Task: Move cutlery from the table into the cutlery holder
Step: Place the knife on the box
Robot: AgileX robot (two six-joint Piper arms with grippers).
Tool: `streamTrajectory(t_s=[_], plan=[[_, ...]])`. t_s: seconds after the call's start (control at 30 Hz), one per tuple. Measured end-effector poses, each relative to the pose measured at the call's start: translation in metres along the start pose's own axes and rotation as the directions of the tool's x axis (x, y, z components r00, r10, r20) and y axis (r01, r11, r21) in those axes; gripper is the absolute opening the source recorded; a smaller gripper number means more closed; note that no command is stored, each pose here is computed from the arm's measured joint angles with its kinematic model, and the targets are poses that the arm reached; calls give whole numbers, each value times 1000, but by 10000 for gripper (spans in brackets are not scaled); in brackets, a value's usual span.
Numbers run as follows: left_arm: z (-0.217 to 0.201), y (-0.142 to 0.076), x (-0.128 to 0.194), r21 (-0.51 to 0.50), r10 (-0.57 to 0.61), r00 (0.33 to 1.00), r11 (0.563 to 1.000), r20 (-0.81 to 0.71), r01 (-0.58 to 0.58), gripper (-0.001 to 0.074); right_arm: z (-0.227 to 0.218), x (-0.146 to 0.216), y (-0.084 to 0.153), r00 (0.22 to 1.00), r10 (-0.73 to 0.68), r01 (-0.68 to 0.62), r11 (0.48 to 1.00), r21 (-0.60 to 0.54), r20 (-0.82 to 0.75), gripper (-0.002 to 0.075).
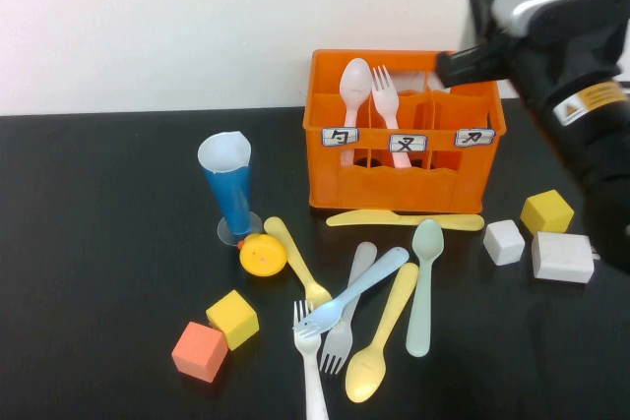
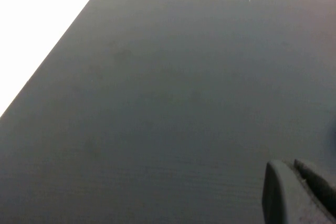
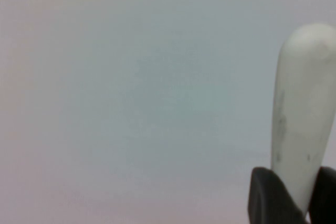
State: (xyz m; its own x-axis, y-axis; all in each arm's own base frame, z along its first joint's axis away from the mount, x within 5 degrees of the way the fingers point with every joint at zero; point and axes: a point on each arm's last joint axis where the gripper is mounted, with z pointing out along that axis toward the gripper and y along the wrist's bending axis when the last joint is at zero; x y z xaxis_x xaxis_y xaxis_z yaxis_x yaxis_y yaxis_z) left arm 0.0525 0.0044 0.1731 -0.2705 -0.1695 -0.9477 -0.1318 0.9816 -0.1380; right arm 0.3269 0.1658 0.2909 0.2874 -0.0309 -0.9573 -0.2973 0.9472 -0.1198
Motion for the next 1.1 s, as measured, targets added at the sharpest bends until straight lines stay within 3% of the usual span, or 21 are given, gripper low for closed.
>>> streamTrajectory(t_s=[0.53,0.77,0.83,1.0,1.1], plan=[[0,0,0,0,3,1000,1000,0,-3,-1,-1,10,-11,985,29,-29,1000,-1,-169,148],[0,0,0,0,3,1000,1000,0,-3,-1,3,42,-14,972,15,-13,1000,12,-235,149],[0,0,0,0,3,1000,1000,0,-3,-1,3,48,-12,965,13,-12,1000,6,-260,174],[0,0,0,0,3,1000,1000,0,-3,-1,2,50,-12,954,17,-19,1000,-2,-300,323],[0,0,0,0,3,1000,1000,0,-3,-1,-1,39,-13,950,20,-25,1000,-12,-313,347]])
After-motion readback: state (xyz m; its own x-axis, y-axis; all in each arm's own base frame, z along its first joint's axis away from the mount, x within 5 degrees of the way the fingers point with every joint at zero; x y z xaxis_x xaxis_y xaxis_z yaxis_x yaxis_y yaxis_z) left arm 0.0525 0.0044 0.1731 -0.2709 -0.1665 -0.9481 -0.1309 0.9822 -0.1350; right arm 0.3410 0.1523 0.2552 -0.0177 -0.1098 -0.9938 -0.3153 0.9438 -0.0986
